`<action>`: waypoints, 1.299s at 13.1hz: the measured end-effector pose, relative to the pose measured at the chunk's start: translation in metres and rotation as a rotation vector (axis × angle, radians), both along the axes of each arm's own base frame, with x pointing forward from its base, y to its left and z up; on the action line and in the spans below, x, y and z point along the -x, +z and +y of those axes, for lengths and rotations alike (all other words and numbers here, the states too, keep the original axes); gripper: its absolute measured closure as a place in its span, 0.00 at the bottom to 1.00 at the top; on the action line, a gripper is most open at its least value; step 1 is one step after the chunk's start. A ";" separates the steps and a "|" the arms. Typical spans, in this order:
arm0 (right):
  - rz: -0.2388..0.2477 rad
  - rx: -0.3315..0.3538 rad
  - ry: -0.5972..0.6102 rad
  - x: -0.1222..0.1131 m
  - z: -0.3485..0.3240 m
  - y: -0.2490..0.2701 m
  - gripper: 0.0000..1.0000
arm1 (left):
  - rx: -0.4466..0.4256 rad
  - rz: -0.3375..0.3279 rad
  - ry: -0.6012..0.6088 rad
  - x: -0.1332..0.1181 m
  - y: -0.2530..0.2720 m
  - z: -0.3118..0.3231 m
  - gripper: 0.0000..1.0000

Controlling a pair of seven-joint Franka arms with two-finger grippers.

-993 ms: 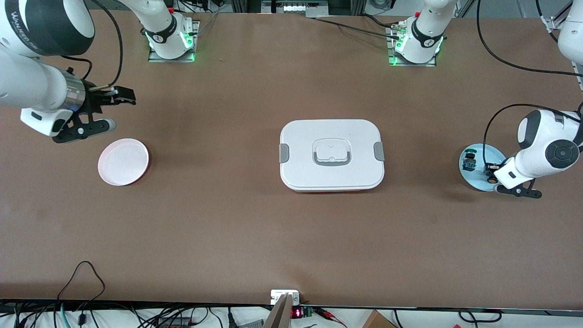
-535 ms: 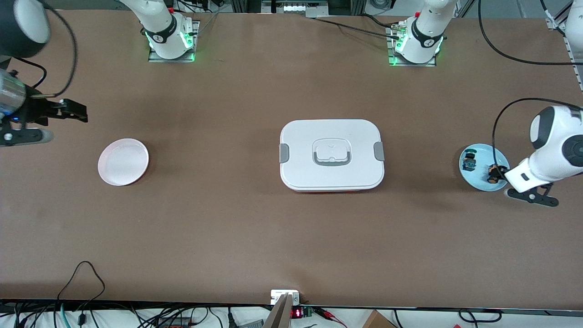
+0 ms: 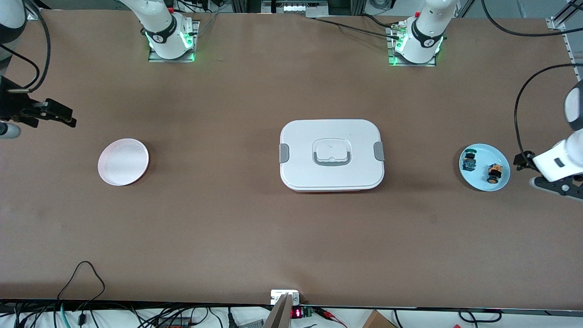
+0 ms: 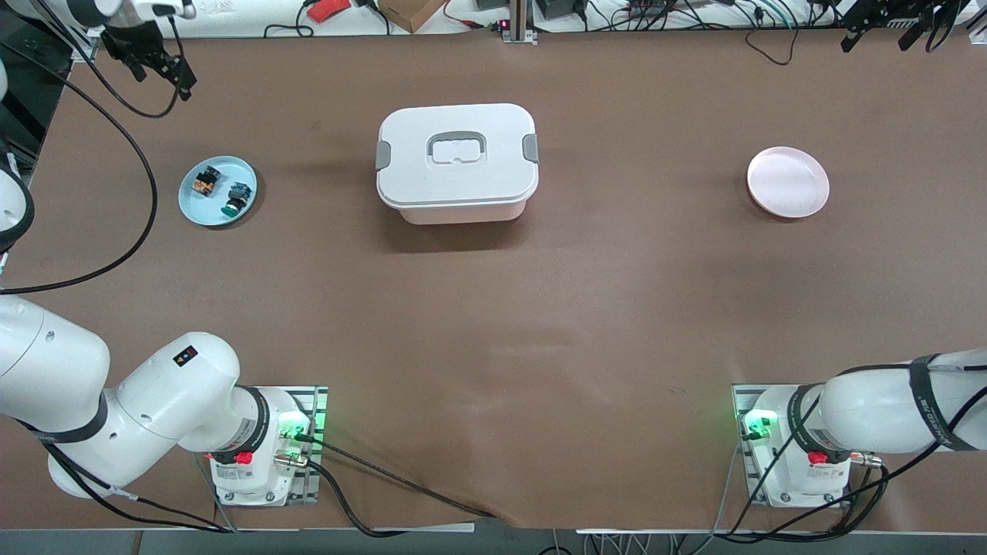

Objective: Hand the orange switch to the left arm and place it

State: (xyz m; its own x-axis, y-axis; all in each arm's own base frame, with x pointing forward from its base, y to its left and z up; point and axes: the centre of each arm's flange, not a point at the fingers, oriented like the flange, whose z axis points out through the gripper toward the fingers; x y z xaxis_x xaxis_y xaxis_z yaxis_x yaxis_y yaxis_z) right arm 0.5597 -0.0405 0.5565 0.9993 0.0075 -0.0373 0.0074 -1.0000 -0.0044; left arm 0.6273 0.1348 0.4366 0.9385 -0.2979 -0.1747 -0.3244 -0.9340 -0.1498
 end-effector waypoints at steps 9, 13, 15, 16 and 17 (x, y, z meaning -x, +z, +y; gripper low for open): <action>-0.002 0.042 -0.027 0.013 0.001 0.025 0.00 | 0.155 0.063 0.135 0.024 0.081 -0.024 0.00; -0.008 0.045 0.000 0.012 0.015 0.027 0.00 | 0.157 0.057 0.188 0.058 0.119 -0.058 0.00; -0.024 0.046 0.000 0.011 0.015 0.035 0.00 | 0.145 0.064 0.238 0.079 0.122 -0.069 0.00; -0.028 0.046 0.000 0.010 0.015 0.037 0.00 | 0.142 0.071 0.254 0.090 0.120 -0.074 0.00; -0.029 0.046 0.004 0.010 0.017 0.037 0.00 | 0.139 0.071 0.270 0.098 0.117 -0.079 0.00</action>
